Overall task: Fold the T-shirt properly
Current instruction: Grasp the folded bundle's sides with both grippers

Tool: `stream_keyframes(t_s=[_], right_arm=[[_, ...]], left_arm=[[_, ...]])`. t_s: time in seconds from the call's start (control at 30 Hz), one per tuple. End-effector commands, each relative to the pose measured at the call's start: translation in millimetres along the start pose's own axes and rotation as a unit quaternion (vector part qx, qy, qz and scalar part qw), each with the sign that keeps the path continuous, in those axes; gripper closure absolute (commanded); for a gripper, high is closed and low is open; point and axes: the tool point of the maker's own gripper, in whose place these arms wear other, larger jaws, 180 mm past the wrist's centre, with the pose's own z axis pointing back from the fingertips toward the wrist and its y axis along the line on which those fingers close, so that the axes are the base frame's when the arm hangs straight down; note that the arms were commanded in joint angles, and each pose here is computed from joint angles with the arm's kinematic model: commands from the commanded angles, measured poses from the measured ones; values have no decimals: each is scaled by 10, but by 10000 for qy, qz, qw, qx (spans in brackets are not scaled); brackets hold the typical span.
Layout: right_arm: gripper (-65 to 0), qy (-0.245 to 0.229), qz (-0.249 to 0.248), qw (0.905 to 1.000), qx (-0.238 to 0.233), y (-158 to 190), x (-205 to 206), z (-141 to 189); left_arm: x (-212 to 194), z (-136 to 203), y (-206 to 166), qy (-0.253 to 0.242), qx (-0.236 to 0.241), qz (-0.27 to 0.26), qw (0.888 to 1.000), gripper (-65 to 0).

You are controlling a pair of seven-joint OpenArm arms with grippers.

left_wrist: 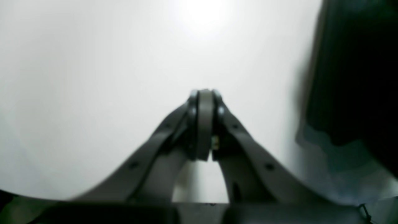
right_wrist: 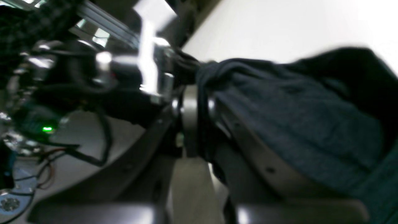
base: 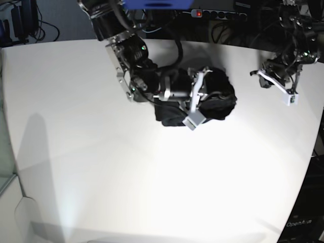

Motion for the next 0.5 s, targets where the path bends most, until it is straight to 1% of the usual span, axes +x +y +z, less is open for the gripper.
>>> stream_keyframes(t_s=[0.0, 0.17, 0.23, 0.27, 0.37, 0.47], right_arm=[[-69, -300, 69, 9994, 150, 59, 228, -33], [-274, -140, -55, 9998, 103, -54, 183, -73], [-335, -92, -4, 9999, 111, -50, 199, -77], [-352, -41, 57, 9999, 141, -25, 205, -94], [-353, 240, 408, 9983, 334, 141, 211, -187], [-353, 267, 648, 9965, 455, 271, 255, -220]], left_arm=[[98, 54, 16, -171, 3, -82, 9998, 0], [71, 59, 29, -122, 17, -82, 9999, 0], [30, 65, 35, -79, 20, -73, 9999, 0], [20, 77, 27, -85, 10, -77, 9999, 0], [79, 149, -6, -168, 16, -241, 9996, 0], [201, 233, -100, -362, -40, -406, 9985, 0]])
